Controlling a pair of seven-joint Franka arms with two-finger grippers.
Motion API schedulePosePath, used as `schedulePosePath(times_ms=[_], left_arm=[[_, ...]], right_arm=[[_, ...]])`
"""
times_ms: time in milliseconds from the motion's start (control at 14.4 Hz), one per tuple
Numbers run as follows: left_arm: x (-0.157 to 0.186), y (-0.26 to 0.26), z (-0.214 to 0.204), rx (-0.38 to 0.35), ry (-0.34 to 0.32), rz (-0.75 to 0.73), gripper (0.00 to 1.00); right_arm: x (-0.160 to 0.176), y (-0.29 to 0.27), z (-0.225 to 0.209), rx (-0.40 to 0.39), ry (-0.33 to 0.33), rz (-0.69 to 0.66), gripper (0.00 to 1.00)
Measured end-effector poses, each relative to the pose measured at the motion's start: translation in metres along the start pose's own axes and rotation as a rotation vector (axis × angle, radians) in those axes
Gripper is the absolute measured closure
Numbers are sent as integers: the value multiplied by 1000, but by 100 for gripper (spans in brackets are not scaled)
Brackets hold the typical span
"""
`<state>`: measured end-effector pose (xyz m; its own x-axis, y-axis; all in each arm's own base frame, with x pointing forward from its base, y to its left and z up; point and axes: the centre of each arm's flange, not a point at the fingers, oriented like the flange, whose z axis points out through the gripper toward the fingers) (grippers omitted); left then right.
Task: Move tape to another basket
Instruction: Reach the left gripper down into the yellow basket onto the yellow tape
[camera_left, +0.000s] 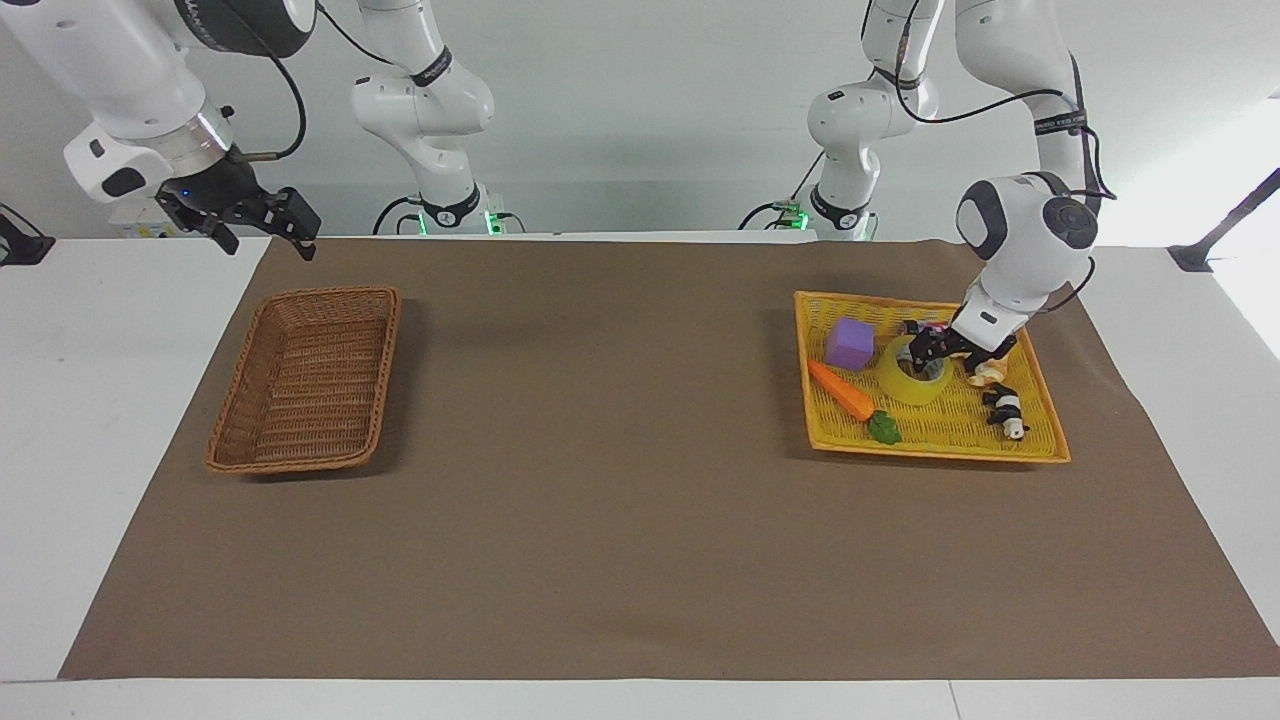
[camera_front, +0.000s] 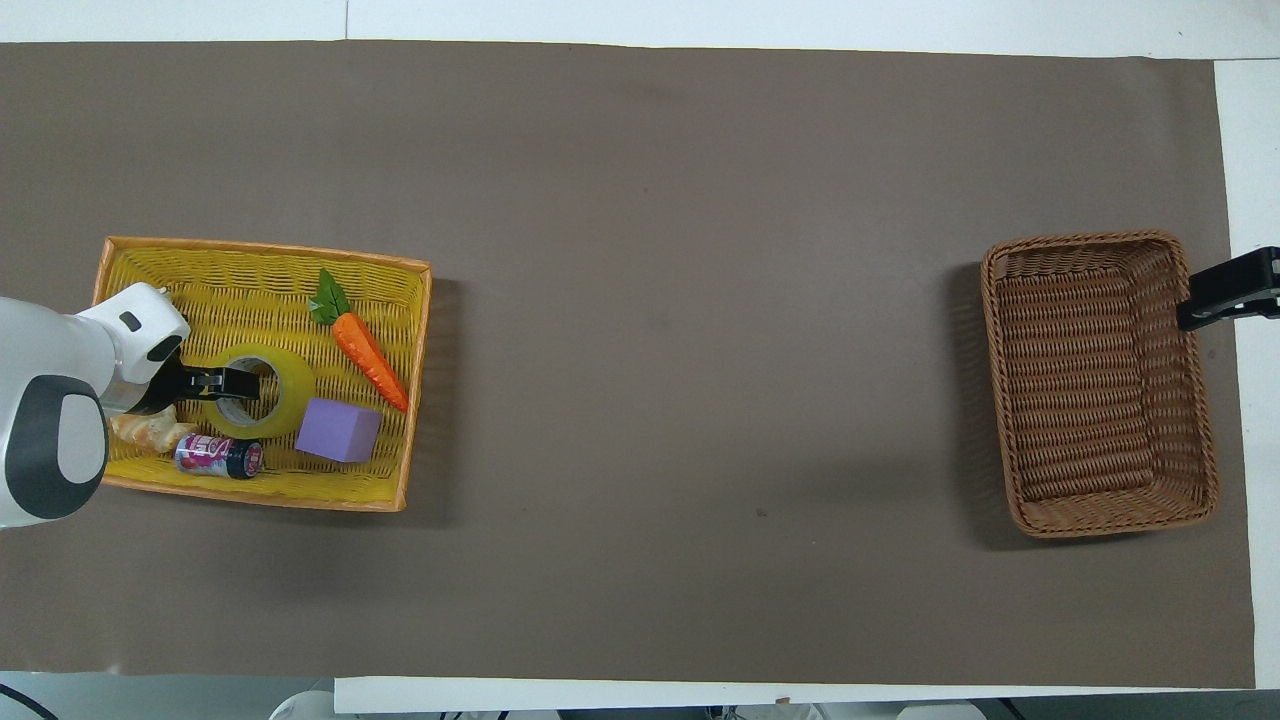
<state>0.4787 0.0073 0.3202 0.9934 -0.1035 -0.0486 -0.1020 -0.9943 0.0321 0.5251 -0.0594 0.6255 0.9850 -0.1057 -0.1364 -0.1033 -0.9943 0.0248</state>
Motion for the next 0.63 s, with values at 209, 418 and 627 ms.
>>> schedulePosePath(times_ms=[209, 418, 627], left_arm=[[1, 1, 10, -4, -9, 6, 11], [1, 1, 17, -8, -20, 5, 48], [2, -5, 14, -7, -11, -5, 78]], right_arm=[[0, 0, 0, 0, 0, 0, 0], [0, 0, 0, 0, 0, 0, 0], [0, 0, 0, 0, 0, 0, 0]])
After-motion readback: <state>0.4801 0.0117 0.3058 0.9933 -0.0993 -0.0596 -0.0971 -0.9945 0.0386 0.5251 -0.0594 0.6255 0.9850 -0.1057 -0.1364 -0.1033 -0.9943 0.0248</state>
